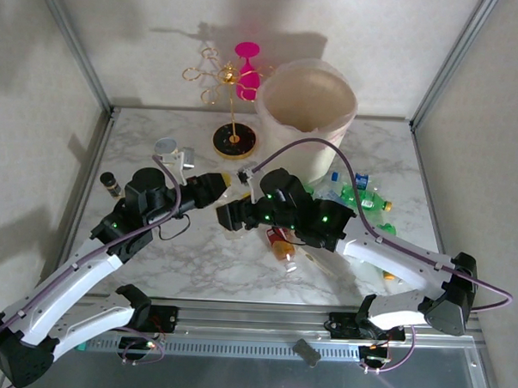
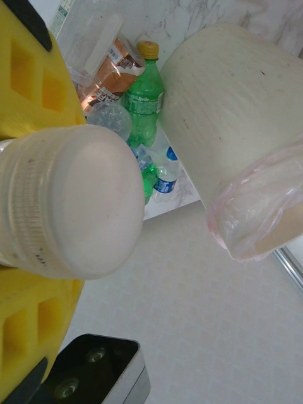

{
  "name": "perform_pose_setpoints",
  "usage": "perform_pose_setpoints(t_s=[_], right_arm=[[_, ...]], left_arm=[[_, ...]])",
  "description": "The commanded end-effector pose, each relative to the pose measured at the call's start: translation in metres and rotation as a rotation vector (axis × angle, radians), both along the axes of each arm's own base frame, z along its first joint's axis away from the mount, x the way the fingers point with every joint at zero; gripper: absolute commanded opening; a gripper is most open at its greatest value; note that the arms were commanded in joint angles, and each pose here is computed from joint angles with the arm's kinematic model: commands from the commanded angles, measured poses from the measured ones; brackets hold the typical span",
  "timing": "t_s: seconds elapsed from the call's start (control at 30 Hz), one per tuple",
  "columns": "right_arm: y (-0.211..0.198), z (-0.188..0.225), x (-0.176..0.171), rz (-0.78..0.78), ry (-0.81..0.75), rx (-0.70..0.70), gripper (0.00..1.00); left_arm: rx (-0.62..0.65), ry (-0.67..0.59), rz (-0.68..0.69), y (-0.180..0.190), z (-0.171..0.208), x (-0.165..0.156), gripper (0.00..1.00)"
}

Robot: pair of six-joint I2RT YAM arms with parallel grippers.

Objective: Put the plastic bottles in the bin

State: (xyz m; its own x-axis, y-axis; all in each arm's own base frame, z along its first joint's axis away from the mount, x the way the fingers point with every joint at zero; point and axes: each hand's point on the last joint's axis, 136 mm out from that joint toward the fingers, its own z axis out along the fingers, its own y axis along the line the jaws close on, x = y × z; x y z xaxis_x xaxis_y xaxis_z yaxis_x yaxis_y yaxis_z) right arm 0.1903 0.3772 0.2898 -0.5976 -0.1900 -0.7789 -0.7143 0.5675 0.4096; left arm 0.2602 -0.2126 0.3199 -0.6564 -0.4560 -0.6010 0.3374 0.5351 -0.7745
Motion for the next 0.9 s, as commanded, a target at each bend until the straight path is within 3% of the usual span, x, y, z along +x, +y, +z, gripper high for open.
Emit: perform_pose_setpoints(t_s=[0.0,0.2,0.3,0.47,0.67,0.87], right_arm=[[0.001,-0.002,-0.001,0.002,-0.011,-0.007,0.68],[-0.003,0.009,-0.004,-0.006,-0.020,0.037,0.55],[-0.006,0.016,-0.005,-0.008,-0.029,0.055,0.54],[-0.016,0.027,-0.003,-0.041,-0.053,0.071,0.52],[-0.045,0.034,0.026,-0.187,-0.101,-0.002,0.52],[-0.089,0.078,0.075,-0.341,-0.184,-0.015,0.52]], left_arm=[[-0.026,-0.070,-0.026,-0.005,0.022,-0.004,0.25],[-0.032,-0.080,-0.028,-0.005,0.029,-0.005,0.42],[-0.050,-0.091,-0.045,-0.006,0.037,-0.008,0.63],[-0.057,-0.168,-0.007,0.005,0.064,-0.014,0.83],[-0.018,-0.321,0.043,0.027,0.091,-0.030,0.88],[0.069,-0.343,0.049,0.035,0.080,-0.036,0.87]])
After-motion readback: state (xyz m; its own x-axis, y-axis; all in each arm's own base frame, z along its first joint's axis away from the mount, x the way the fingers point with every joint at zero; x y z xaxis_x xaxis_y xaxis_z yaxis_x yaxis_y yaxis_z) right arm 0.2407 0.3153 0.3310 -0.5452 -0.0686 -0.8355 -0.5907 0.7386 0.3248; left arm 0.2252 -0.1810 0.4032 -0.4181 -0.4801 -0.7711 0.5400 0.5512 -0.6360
